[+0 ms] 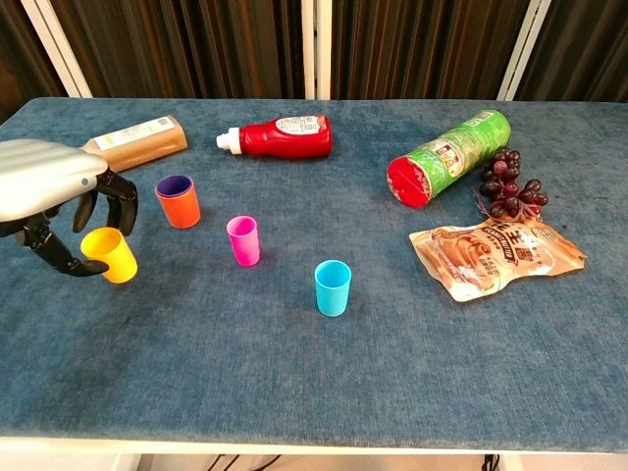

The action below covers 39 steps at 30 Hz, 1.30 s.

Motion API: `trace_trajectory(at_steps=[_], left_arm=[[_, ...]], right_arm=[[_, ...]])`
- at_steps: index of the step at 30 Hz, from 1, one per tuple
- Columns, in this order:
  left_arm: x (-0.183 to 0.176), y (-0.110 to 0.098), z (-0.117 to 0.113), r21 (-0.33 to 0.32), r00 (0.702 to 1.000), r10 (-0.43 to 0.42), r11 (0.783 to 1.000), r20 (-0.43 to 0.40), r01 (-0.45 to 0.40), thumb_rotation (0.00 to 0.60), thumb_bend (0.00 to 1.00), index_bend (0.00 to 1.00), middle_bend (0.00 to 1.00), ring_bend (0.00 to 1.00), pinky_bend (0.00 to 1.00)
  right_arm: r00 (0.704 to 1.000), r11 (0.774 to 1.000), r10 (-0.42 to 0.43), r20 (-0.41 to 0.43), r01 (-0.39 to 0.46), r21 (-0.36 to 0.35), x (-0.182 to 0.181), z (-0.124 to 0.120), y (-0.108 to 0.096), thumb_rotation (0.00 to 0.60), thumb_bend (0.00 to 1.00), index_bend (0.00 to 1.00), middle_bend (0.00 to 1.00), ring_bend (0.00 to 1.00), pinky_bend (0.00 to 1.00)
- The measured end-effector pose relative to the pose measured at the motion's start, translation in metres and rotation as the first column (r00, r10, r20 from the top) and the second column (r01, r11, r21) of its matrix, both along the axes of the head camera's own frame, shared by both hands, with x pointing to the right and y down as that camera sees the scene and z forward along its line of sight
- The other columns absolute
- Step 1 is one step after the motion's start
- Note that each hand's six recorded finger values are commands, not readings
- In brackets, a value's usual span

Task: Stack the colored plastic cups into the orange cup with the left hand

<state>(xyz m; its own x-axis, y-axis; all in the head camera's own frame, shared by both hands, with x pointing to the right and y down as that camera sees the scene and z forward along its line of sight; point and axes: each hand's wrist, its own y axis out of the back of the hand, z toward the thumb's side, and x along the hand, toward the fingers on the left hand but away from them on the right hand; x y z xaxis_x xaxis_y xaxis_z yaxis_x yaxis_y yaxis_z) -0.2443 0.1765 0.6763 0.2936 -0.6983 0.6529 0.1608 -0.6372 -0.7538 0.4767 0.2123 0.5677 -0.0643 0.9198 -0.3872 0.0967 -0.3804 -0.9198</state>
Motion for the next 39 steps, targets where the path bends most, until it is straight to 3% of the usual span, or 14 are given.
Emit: trace_trajectory(at_steps=[7,12,17,26,39], left_arm=[[0.005,-0.015,-0.02,0.042,0.999,-0.027,0.999,-0.047,0.029,0.6,0.25,0.49,0.48,0.55,0.31],[0.018,-0.043,-0.044,0.11,0.997,-0.02,0.993,-0.081,0.028,0.6,0.25,0.49,0.48,0.55,0.31],[0.039,-0.071,-0.052,0.133,0.995,-0.008,0.991,-0.101,0.022,0.6,0.25,0.49,0.48,0.55,0.31],[0.065,-0.103,-0.024,0.109,0.998,-0.003,0.994,-0.058,0.01,0.6,0.25,0.49,0.49,0.55,0.31],[0.054,-0.104,-0.002,0.065,0.999,-0.037,0.997,-0.011,0.038,0.6,0.25,0.49,0.48,0.55,0.31]], right_arm=[[1.0,1.0,0.004,-0.001,-0.004,0.009,0.002,-0.003,-0.001,0.6,0.25,0.0,0.0,0.0,0.0],[1.0,1.0,0.001,0.006,-0.001,0.011,0.0,-0.003,0.0,0.6,0.25,0.0,0.0,0.0,0.0],[1.0,1.0,-0.003,0.011,0.003,0.005,-0.001,-0.001,0.001,0.6,0.25,0.0,0.0,0.0,0.0],[1.0,1.0,0.007,0.012,-0.007,0.008,0.003,-0.003,0.002,0.6,0.25,0.0,0.0,0.0,0.0],[1.0,1.0,0.018,0.007,-0.018,0.019,0.009,-0.009,-0.001,0.6,0.25,0.0,0.0,0.0,0.0]])
